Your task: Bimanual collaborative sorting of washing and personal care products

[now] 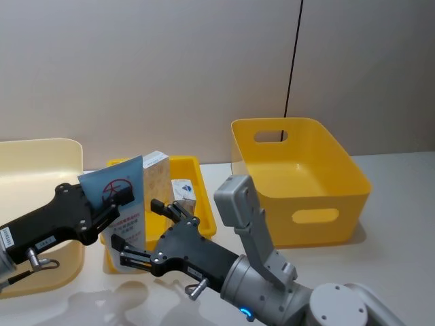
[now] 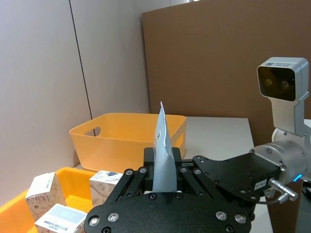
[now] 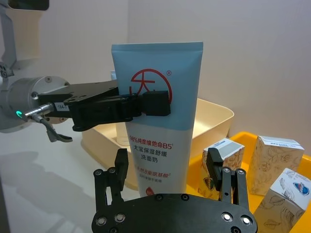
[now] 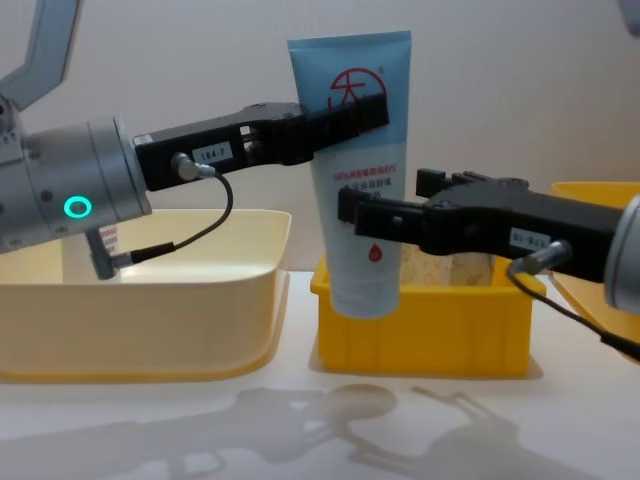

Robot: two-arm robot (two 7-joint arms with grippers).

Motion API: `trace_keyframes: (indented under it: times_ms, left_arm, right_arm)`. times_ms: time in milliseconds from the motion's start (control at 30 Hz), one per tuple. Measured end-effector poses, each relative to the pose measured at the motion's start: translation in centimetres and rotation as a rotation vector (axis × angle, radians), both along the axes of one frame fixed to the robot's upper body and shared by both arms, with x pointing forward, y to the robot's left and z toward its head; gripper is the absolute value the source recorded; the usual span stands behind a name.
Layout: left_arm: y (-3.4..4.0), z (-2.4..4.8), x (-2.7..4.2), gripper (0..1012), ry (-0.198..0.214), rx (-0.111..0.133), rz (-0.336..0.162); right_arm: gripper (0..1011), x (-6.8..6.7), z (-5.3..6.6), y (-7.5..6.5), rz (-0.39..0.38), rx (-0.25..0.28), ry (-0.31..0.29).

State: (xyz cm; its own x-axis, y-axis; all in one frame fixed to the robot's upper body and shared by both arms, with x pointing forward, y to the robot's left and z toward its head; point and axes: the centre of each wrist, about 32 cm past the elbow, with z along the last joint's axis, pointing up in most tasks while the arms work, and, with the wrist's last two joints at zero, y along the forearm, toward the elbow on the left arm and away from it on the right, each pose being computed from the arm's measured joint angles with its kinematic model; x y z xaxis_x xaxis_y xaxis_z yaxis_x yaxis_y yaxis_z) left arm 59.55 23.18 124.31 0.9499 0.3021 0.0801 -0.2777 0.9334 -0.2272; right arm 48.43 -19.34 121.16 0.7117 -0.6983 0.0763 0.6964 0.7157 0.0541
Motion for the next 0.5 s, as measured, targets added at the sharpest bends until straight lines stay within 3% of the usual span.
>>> trace_keyframes:
  times_ms: [500]
  left_arm:
    - [0.00,0.00,0.00,200,0.000,0.000,0.000]
  right_arm:
    - [1001,0.9,-0.4,1.3,0.029,-0.022,0.003]
